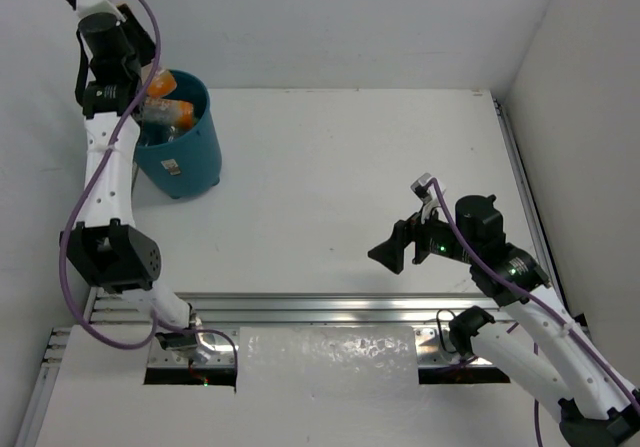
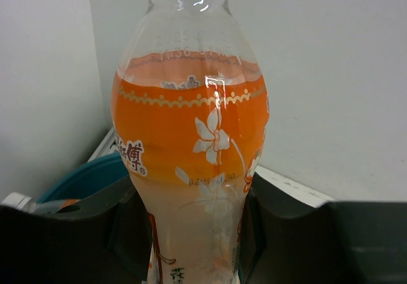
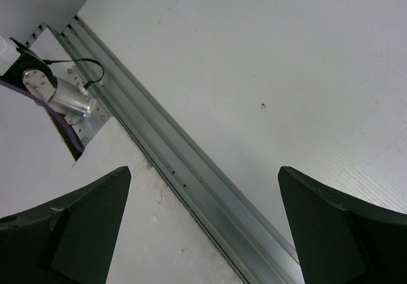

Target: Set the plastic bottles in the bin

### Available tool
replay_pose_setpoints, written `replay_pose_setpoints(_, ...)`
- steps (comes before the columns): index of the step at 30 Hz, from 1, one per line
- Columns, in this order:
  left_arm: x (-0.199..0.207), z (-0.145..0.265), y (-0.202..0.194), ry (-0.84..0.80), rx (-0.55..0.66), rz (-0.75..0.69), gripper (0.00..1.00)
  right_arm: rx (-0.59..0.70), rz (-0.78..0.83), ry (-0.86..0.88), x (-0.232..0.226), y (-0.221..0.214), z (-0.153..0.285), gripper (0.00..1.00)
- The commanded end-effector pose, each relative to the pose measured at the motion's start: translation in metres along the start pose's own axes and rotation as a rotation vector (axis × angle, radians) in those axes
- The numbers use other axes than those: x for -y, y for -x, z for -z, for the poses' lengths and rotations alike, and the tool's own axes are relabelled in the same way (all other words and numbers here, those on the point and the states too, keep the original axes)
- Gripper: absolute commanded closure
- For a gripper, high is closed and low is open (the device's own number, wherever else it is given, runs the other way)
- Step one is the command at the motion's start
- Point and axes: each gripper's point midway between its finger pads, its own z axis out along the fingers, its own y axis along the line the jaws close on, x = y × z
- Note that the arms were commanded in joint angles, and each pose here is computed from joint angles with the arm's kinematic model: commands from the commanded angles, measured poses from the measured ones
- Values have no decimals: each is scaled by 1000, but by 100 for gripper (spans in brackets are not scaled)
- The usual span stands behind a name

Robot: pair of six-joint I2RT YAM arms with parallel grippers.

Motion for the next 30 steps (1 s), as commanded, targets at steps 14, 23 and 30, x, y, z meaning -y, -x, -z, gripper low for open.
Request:
replay_pose_setpoints(14, 3, 10, 20, -46, 133, 47, 96, 54, 22, 17, -2, 9, -2, 1)
replay_pose_setpoints(23, -43, 15, -39, 200, 24, 191, 96, 49, 10, 36, -3, 6, -7, 1)
replay_pose_setpoints(30, -77, 32, -79, 365, -12, 267, 90, 57, 16, 24, -2, 4, -4, 1)
